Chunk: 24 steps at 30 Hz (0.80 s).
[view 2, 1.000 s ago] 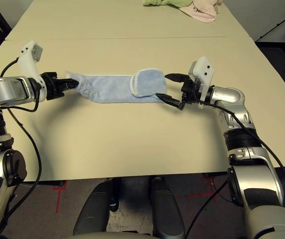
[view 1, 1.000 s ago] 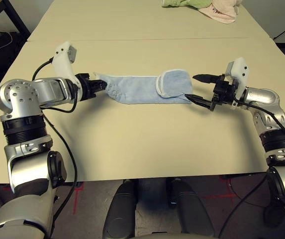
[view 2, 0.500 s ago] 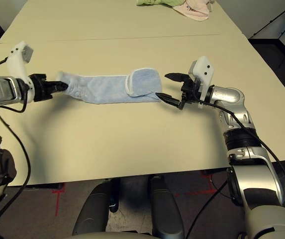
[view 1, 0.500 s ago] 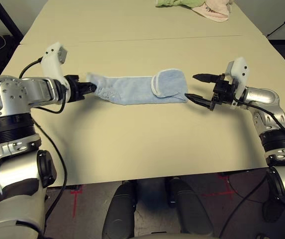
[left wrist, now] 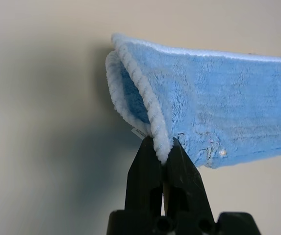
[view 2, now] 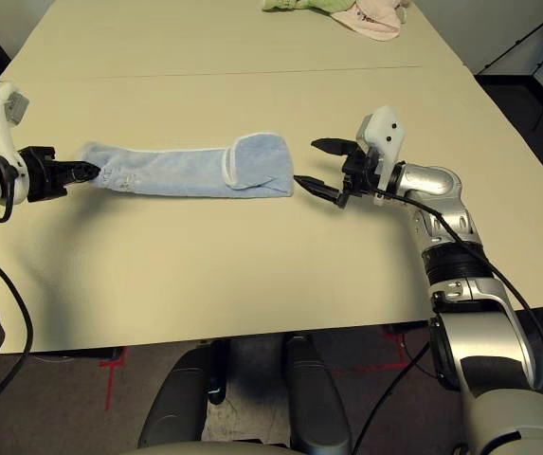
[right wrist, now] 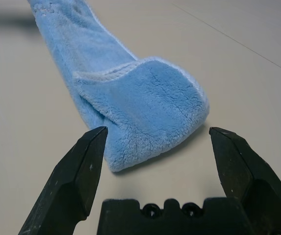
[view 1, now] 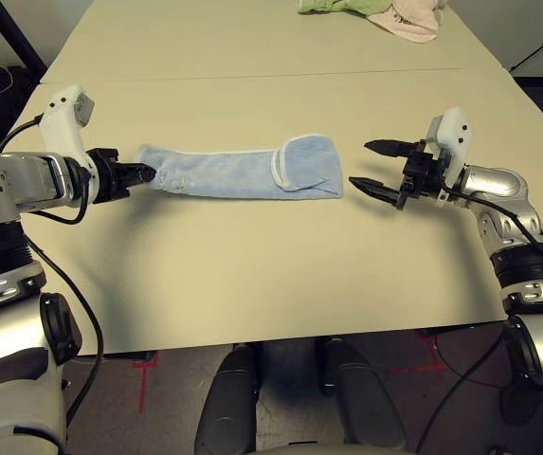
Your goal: Fold the towel and set it aside.
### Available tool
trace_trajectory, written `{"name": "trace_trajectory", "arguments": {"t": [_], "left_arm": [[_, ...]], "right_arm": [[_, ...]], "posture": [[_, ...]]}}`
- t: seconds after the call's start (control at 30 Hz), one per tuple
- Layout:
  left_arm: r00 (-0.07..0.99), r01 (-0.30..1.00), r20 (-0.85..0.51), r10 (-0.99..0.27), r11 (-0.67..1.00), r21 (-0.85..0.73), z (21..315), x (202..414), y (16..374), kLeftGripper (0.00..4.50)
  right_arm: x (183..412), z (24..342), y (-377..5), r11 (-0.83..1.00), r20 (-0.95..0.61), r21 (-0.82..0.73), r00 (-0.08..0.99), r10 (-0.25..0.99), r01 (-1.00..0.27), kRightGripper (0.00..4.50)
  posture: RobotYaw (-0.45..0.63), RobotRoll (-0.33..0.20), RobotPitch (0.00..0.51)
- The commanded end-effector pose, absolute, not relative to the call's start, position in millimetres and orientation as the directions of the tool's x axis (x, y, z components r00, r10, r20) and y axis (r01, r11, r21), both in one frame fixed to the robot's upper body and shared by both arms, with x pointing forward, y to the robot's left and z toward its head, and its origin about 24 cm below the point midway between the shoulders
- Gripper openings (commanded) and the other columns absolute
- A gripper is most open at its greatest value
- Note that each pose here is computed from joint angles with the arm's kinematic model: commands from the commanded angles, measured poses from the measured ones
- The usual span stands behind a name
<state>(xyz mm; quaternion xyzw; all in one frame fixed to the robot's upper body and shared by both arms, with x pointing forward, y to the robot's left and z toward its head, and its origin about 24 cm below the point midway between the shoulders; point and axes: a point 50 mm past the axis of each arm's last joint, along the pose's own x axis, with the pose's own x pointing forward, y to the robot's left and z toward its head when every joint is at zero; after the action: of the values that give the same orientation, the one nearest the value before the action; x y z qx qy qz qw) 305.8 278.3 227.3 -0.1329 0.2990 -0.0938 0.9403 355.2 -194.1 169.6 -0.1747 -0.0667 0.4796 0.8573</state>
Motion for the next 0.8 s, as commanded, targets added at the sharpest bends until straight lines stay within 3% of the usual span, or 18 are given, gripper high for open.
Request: {"name": "trace_trajectory", "arguments": {"t": [0.03,0.4,0.8], "left_arm": [[0.818,0.163,-0.499,-0.287,0.947,-0.276,242.7,308.4,267.0,0.03],[0.73,0.445,-0.443,-0.521,0.854,-0.271,260.4,324.5,194.3,0.03],[0.64,0.57,-0.409,-0.651,0.759,-0.316,261.8,334.8,146.2,0.03]], "right_arm": [[355.7,170.7,-195.1,0.478,-0.051,-0.37,0.531,0.846,-0.797,4.5],[356.7,172.4,-195.0,0.48,-0.048,-0.374,0.533,0.845,-0.794,4.5],[359.3,172.2,-196.4,0.493,-0.051,-0.374,0.548,0.835,-0.785,4.5]], "posture": [[0.05,0.0,0.181],[0.04,0.0,0.178],[0.04,0.0,0.176]]}}
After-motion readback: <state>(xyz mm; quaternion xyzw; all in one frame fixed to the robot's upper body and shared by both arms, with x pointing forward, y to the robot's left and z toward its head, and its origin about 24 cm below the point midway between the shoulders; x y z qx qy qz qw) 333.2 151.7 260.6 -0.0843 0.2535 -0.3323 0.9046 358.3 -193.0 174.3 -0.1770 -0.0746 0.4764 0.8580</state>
